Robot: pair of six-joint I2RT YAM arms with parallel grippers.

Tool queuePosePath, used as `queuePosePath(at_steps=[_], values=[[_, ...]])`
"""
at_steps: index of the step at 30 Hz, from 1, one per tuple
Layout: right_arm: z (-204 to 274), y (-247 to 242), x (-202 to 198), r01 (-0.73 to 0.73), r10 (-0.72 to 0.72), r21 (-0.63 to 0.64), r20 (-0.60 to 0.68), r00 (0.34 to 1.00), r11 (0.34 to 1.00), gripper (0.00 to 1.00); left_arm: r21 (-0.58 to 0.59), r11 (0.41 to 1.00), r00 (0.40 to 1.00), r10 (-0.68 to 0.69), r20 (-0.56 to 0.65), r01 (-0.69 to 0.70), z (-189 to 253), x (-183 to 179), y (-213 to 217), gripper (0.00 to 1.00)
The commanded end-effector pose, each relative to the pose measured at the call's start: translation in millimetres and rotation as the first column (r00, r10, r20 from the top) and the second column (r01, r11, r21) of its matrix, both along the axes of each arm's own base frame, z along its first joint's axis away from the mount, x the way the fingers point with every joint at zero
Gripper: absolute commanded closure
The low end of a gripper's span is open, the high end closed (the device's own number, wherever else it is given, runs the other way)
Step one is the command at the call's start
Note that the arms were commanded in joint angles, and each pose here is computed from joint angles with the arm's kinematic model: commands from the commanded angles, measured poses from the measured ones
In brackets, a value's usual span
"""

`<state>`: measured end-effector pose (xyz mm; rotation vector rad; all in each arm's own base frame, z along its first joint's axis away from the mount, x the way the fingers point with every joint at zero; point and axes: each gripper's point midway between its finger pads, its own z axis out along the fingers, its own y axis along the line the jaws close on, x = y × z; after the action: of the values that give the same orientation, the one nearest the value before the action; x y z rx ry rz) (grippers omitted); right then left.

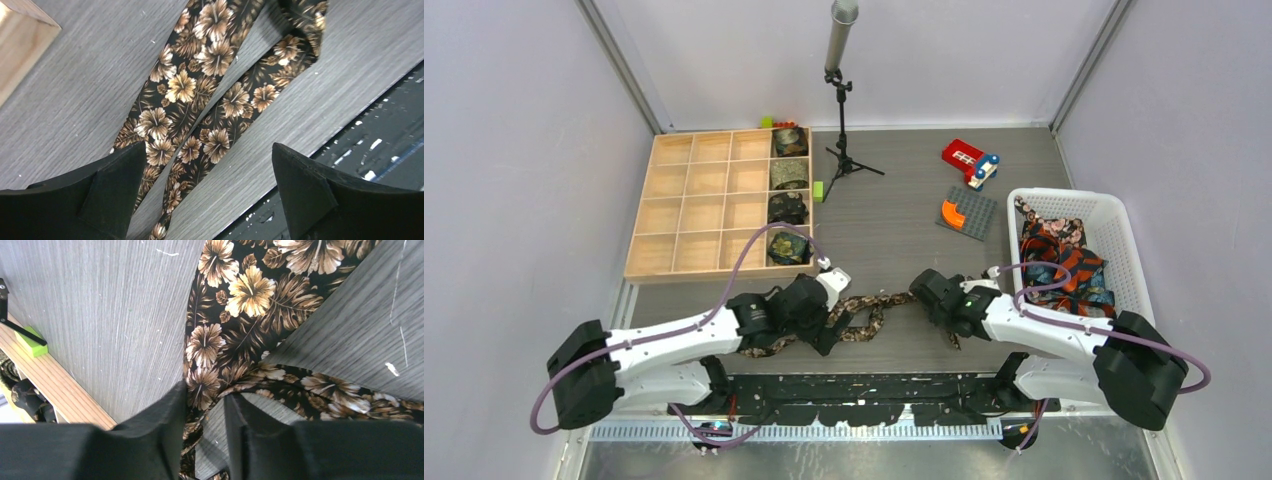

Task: Roll the ties
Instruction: Flatten out the tie at the center of the board.

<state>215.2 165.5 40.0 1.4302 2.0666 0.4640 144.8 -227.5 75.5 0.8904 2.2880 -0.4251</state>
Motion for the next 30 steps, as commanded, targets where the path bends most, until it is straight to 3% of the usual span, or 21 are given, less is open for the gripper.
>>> queuePosePath(at_steps=[1, 4, 6, 16, 24, 30], values=[[14.7, -19.1, 14.3, 0.071, -0.066, -0.069, 0.071, 0.995, 0.995, 0.76, 0.009, 0.999, 0.999, 0.038, 0.005, -0.038, -4.0, 8.3, -12.0, 0.00], [19.9, -31.3, 18.9, 0.071, -0.064, -0.106, 0.068, 0.996, 0.992, 0.94, 0.040, 0.999, 1.000, 0.005, 0.012, -0.005, -13.1, 9.7, -18.2, 0.00], [25.7, -38.4, 21.7, 0.065, -0.057, -0.136, 0.063, 0.996, 0.989, 0.99, 0.054, 0.998, 0.999, -0.033, 0.027, 0.031, -16.4, 10.0, -24.0, 0.00], [62.2, -46.6, 33.7, -0.020, 0.038, -0.241, 0.070, 0.997, 0.970, 1.00, 0.143, 0.983, 0.990, -0.126, 0.063, 0.116, -36.0, 20.2, -37.1, 0.00], [73.5, -45.5, 34.6, -0.064, 0.085, -0.239, 0.078, 0.993, 0.969, 1.00, 0.239, 0.965, 0.991, -0.122, 0.048, 0.107, -56.1, 33.2, -39.5, 0.01], [78.6, -44.4, 33.8, -0.082, 0.103, -0.222, 0.082, 0.991, 0.972, 1.00, 0.154, 0.982, 0.990, -0.089, -0.112, 0.106, -71.4, 45.5, -34.6, 0.20]])
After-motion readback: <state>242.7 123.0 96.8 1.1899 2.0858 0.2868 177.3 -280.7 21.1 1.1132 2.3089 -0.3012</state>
